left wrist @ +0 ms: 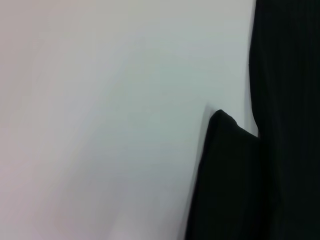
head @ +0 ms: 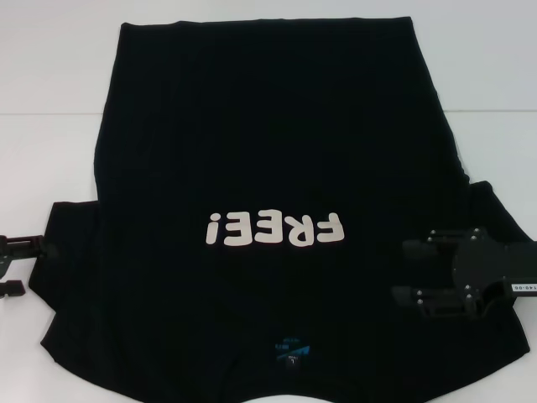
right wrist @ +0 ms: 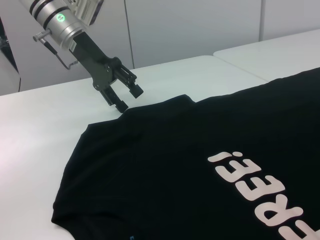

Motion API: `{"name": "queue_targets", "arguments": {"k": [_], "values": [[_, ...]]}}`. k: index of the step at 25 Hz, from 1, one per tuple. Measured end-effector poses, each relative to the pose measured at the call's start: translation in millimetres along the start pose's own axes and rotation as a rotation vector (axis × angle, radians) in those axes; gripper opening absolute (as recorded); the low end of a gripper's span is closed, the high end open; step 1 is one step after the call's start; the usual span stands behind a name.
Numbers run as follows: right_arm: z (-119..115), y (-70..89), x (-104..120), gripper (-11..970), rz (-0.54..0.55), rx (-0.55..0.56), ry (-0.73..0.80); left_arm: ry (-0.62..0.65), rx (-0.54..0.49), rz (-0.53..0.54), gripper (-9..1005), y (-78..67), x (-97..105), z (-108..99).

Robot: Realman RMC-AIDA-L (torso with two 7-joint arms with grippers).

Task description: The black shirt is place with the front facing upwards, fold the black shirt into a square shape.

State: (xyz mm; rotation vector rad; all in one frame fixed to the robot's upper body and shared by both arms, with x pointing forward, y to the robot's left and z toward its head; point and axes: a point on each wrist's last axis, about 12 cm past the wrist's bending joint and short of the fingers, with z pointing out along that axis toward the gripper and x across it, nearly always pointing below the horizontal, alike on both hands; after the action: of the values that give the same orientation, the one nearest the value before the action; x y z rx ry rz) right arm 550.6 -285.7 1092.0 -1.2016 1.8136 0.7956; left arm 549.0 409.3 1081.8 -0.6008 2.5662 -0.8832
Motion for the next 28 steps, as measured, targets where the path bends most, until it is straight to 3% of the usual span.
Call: {"name": "queue_targets", "arguments": {"k": [21, 28], "values": [[0.7, -0.8, -1.7, 776, -0.004, -0.002, -0.001, 0.027, 0.035, 0.02, 934, -14.1, 3.4, 16.4], [0.8, -0.9, -1.6, 776, -0.004, 0.0, -0.001, -0.001, 0.029, 0.068, 856, -18.1, -1.5, 16.1]]}}
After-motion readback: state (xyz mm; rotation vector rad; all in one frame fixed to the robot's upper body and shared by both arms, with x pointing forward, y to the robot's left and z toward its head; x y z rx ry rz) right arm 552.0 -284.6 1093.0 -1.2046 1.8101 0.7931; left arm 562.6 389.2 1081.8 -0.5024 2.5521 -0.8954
